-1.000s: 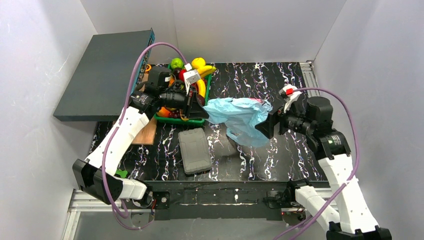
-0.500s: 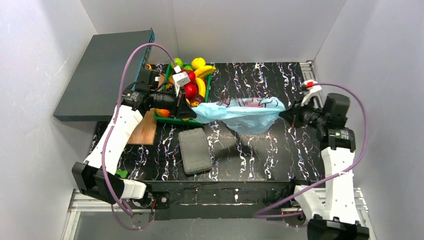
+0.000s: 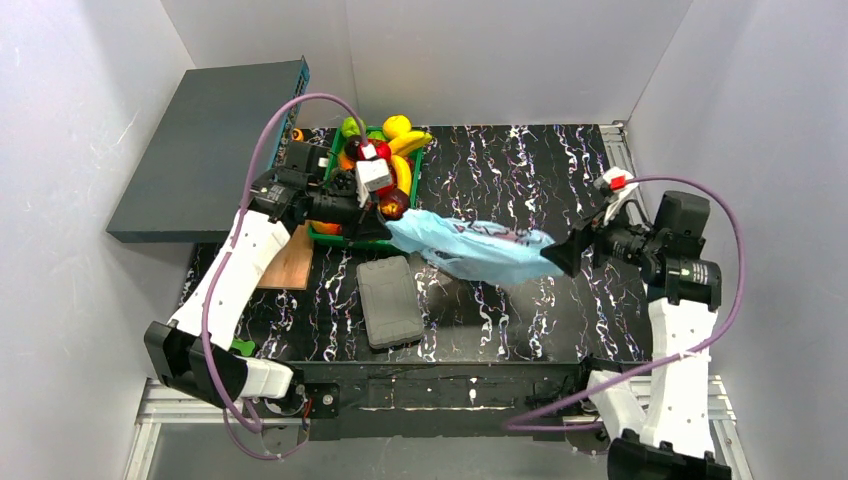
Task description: Place the fake fruits into the plastic bag and tie a complex knot
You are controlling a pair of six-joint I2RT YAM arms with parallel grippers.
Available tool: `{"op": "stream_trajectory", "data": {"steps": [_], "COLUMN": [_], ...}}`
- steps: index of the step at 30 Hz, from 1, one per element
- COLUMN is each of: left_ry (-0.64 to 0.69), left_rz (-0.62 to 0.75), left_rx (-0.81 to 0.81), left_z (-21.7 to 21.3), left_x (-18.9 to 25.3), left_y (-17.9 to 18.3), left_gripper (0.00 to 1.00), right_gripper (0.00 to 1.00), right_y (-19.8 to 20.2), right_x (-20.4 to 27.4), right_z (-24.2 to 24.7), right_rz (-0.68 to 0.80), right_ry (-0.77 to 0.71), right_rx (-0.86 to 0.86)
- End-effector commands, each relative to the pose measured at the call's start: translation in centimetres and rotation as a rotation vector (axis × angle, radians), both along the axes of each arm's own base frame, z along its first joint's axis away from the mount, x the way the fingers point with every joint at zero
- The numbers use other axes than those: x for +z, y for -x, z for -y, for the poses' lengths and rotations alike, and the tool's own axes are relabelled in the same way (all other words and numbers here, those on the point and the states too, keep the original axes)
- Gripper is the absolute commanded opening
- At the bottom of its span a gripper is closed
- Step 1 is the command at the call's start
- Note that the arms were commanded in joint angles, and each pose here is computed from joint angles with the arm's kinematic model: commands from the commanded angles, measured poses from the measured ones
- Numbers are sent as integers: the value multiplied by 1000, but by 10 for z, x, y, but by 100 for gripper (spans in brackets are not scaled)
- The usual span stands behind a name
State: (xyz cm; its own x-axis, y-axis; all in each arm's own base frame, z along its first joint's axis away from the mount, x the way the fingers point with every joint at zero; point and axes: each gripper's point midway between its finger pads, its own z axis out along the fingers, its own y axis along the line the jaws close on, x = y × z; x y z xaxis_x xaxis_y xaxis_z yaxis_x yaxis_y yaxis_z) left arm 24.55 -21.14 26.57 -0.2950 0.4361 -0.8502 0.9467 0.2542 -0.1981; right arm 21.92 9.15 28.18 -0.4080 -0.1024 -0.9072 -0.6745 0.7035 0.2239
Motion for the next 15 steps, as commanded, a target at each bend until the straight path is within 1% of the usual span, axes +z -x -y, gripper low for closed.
{"op": "stream_trajectory", "data": {"steps": [1, 3, 7, 9, 13, 15], "left_ry": [21, 9, 26, 31, 43, 45], "left_rz": [121, 126, 87, 72, 41, 40], "left_rx": [-103, -119, -135, -147, -165, -174], "left_z": [25, 34, 50, 57, 67, 69], "left_x": [20, 20, 30, 33, 37, 38], "left_y": [18, 22, 28, 31, 37, 39], "left_gripper": [0, 0, 0, 0, 0, 0], "right_gripper": [98, 98, 98, 98, 99, 98], "right_y": [14, 20, 29, 34, 37, 32], "right_x": [39, 51, 74, 78, 73, 73], "right_z": [-34, -52, -89, -109, -142, -151], "right_rz": [219, 257, 253, 244, 275, 305], "right_ry": [40, 30, -54, -80, -68, -55], "right_rx": [170, 235, 349, 411, 493, 491]}}
